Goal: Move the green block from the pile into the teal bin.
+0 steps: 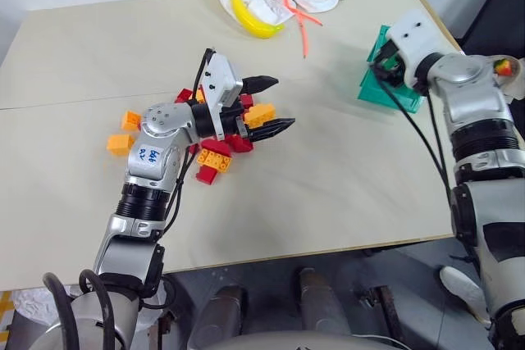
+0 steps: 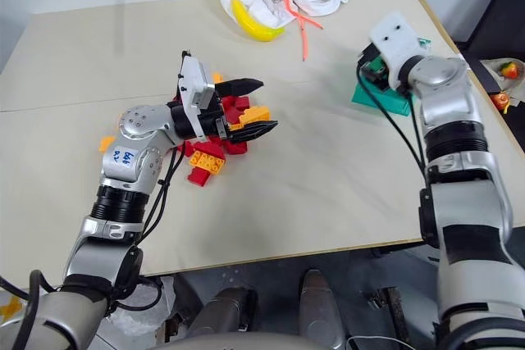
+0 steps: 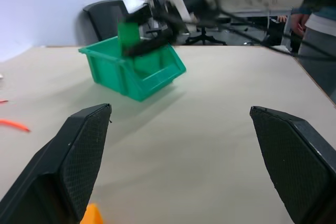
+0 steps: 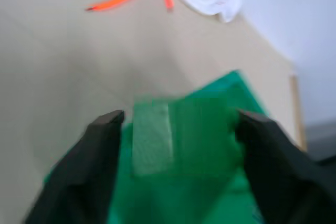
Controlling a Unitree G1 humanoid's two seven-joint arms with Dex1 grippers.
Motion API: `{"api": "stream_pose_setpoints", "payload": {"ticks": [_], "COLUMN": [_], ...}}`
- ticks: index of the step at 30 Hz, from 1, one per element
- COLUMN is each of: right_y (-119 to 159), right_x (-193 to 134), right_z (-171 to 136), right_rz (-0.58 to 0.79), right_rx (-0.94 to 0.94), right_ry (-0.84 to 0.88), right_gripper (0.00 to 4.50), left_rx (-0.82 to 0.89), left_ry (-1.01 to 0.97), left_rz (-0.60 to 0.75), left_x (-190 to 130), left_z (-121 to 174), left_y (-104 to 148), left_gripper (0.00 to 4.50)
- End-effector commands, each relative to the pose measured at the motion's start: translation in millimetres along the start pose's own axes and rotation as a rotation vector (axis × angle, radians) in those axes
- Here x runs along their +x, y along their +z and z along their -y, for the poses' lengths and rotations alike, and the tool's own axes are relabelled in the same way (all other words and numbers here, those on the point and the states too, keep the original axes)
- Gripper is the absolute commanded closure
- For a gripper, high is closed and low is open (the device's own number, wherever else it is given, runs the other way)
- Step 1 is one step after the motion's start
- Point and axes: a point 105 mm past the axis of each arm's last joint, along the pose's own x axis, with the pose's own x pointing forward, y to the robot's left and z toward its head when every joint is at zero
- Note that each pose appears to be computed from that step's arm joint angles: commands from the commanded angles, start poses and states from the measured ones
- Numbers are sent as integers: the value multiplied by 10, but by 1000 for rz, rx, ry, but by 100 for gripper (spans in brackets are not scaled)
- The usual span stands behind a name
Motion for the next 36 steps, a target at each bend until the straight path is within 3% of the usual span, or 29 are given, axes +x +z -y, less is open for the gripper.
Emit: {"api": "stream_pose_setpoints", "payload": {"ticks": [1,8,13,18,22,27,32,36], "right_y": [205,244,125,218,201,79,-4,26], "right_x": [-10,-34,-106,-400,-737,-871,-796,-730], "right_z": [118,72,44,-241,-666,-979,-1062,-1071], "right_rz": [64,101,98,203,292,376,419,440], "right_rx": [-25,-12,-27,-1,41,75,120,146], "right_ry": [-34,30,79,365,674,863,882,852], "right_gripper": [2,2,2,2,2,2,2,2], "left_rx": [50,72,90,57,21,-74,-83,-94], "left_ry": [27,120,178,175,253,328,471,539], "left_rz": [14,-11,-44,-27,-67,-118,-165,-228], "left_x": [-157,-528,-729,-950,-1343,-1819,-2266,-2440], "left_z": [-115,-323,-363,-187,-63,156,387,496], "left_y": [153,283,273,320,284,150,93,22], "left_gripper": [0,0,0,0,0,0,0,0]}}
